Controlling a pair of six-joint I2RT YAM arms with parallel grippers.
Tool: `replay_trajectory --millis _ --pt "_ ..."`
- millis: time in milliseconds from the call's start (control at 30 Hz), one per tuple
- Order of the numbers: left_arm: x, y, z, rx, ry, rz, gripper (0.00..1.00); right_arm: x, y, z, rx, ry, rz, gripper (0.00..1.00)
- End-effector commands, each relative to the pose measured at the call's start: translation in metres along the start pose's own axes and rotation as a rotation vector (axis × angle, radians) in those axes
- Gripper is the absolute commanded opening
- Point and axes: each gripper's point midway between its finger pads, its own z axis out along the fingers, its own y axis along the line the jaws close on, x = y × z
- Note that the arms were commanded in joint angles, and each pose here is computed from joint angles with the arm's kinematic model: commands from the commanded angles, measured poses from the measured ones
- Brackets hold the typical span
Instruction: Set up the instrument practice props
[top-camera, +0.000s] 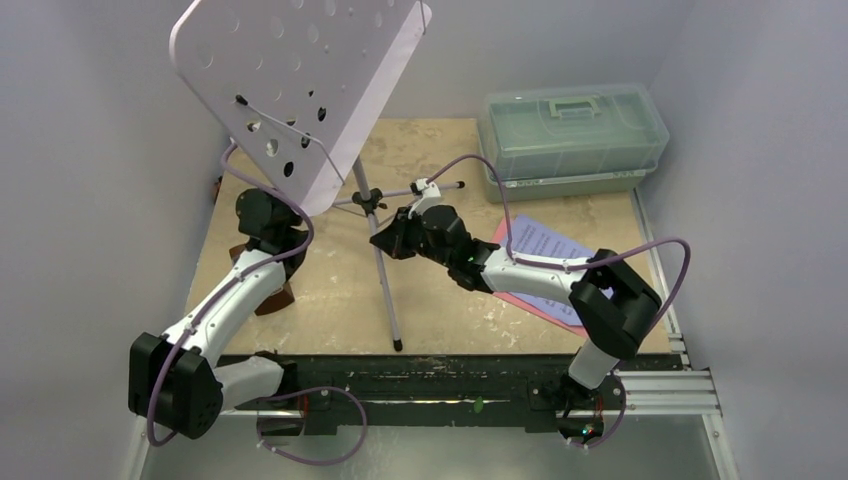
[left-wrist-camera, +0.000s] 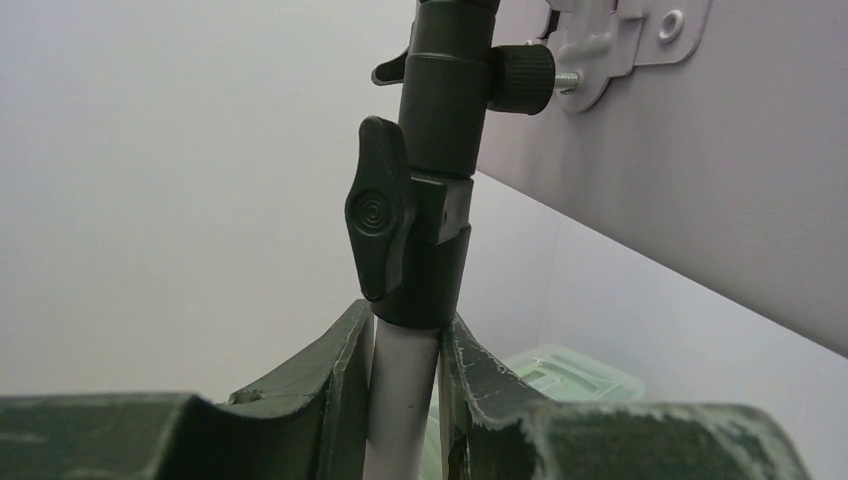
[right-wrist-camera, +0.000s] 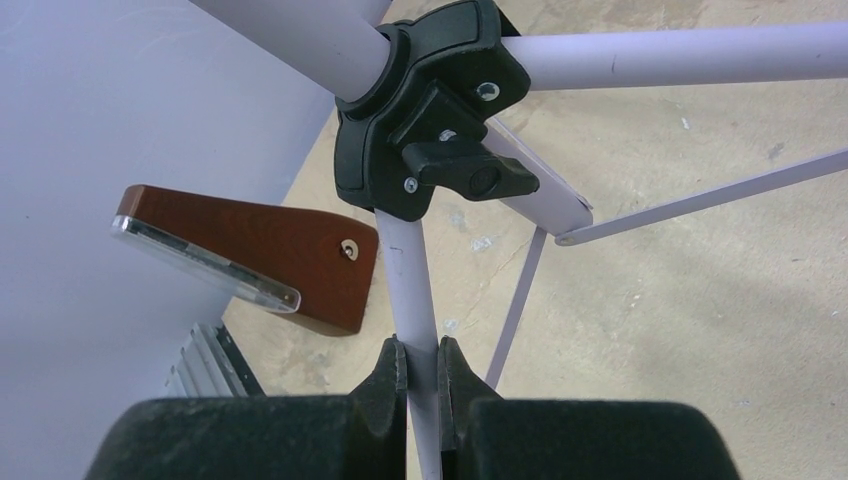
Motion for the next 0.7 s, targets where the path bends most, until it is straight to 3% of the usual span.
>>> replay_trajectory --millis 0,100,200,233,333,433,500,667 --pt "-0.003 -0.007 -0.011 -0.051 0.018 -0.12 0.19 0.02 -0.049 0.008 0.185 0.021 0.076 0.0" --pt "0.006 -0.001 -0.012 -0.086 0.056 -0.124 0.35 0.024 -0.05 0.009 0.182 0.027 0.095 0.0" --pt "0.017 0.01 -0.014 -0.15 0.109 -0.125 0.38 0.026 -0.05 0.011 0.176 0.034 0.1 0.0" --pt "0.017 0.011 -0.015 -0.154 0.107 -0.12 0.37 0.028 -0.05 0.012 0.174 0.039 0.101 0.0" --pt "0.018 0.007 -0.011 -0.122 0.101 -0.116 0.15 0.035 -0.052 0.014 0.167 0.059 0.104 0.0" --pt "0.024 0.001 -0.001 -0.083 0.125 -0.139 0.12 0.039 -0.056 0.014 0.171 0.067 0.093 0.0" --pt "0.027 -0.001 0.0 -0.073 0.132 -0.16 0.19 0.036 -0.057 0.011 0.178 0.056 0.083 0.0" --pt "0.037 0.004 -0.018 -0.111 0.166 -0.158 0.53 0.024 -0.047 0.007 0.145 0.025 0.076 0.0"
